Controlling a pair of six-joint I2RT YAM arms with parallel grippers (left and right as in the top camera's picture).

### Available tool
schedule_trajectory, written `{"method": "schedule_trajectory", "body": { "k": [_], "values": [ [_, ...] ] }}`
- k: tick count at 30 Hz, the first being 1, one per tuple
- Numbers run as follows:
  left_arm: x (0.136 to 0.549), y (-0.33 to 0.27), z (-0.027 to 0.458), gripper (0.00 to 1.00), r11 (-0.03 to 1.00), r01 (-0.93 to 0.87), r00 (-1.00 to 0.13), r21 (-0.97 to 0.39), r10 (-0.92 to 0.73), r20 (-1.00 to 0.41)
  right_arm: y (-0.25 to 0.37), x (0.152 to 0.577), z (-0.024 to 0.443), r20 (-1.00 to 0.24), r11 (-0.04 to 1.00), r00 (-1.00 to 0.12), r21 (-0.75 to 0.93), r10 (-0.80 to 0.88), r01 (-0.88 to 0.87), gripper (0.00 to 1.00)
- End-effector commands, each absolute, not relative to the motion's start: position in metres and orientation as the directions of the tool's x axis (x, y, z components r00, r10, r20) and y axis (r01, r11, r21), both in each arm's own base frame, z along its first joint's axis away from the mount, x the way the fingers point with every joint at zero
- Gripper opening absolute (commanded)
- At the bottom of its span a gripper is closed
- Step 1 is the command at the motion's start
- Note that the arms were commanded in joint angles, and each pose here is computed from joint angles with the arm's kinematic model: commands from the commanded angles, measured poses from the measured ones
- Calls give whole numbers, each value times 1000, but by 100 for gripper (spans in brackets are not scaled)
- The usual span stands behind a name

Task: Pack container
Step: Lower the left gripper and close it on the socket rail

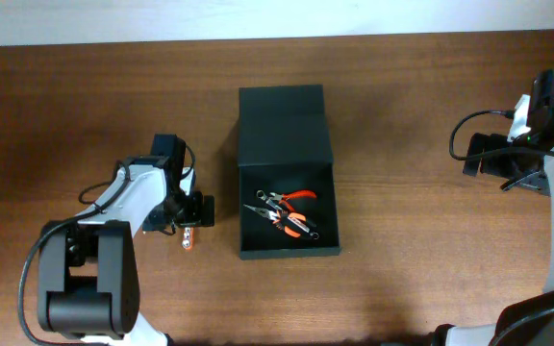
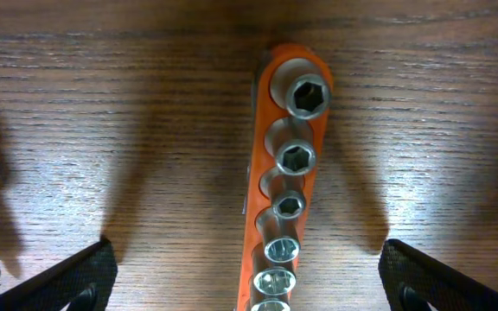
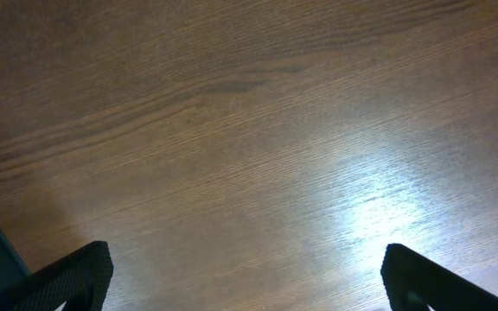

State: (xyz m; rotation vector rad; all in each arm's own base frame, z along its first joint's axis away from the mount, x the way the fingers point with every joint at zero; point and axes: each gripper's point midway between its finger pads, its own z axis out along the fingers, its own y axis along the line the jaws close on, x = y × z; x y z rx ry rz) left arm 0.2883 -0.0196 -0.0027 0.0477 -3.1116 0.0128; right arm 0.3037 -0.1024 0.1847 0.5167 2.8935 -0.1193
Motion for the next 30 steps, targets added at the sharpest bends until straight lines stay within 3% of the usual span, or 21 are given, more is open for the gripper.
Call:
{"method": "schedule_trajectory", "body": {
  "k": [1,10,30],
  "values": [
    [289,-19,1,99,999,-37,-999,-3,-37,9,-106,302,184,-207,931,-915,-51,345,362,99],
    [297,-29,1,99,997,-36,-999,-63,-37,-19,-106,302,184,-207,931,-915,-51,345,362,99],
    [299,-31,1,99,998,-29,-999,-61,-31,-29,-106,302,184,-207,931,-915,-51,345,362,99]
  ]
}}
